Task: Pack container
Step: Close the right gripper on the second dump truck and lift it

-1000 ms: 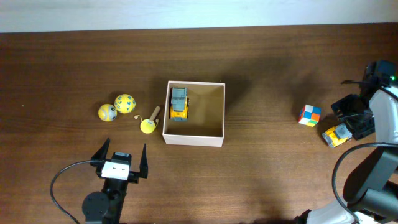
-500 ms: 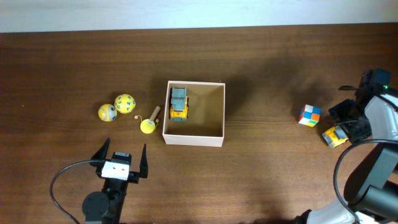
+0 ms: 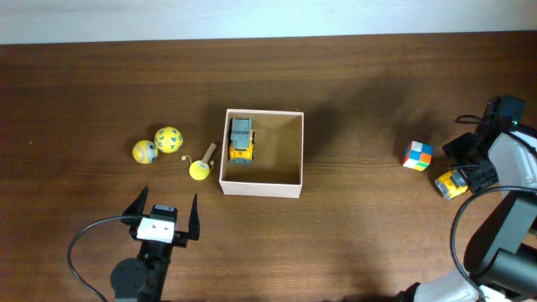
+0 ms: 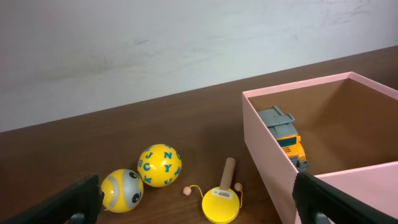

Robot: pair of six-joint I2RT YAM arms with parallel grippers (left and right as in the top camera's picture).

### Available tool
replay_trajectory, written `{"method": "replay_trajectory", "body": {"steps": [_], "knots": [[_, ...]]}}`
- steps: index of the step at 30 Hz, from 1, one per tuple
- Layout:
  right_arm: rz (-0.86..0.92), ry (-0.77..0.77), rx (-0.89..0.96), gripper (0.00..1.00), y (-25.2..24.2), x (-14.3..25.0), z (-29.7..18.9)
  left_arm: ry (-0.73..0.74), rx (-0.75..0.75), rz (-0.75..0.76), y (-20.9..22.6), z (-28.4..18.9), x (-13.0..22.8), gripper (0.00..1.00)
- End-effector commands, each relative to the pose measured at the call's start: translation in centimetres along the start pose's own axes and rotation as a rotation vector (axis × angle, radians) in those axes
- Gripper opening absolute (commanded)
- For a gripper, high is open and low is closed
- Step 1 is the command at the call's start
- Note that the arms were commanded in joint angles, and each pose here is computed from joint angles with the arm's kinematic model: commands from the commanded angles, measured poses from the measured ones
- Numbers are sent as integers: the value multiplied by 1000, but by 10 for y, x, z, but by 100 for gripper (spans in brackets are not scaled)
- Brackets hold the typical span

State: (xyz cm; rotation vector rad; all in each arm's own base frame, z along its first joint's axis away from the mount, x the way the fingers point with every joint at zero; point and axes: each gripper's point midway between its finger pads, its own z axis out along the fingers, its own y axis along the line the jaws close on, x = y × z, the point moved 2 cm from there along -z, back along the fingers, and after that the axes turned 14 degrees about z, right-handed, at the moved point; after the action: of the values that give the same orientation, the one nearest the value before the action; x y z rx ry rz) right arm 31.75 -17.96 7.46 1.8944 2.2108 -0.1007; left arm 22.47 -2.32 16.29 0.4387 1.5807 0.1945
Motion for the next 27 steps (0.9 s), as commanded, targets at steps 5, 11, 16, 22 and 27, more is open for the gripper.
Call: {"method": "replay_trajectory", "body": {"steps": [5,11,16,22,27], "knots": [[34,3,12,79,-11,5,8,3,-6,12,0,0,2,99],[34,-2,11,78,-13,6,13,3,-6,12,0,0,2,99],[36,-17,4,70,-11,3,13,3,-6,12,0,0,2,99],[36,-26,8,58,-12,2,12,3,-6,12,0,0,2,99],[36,-25,9,52,-12,2,13,3,-6,12,0,0,2,99]]}}
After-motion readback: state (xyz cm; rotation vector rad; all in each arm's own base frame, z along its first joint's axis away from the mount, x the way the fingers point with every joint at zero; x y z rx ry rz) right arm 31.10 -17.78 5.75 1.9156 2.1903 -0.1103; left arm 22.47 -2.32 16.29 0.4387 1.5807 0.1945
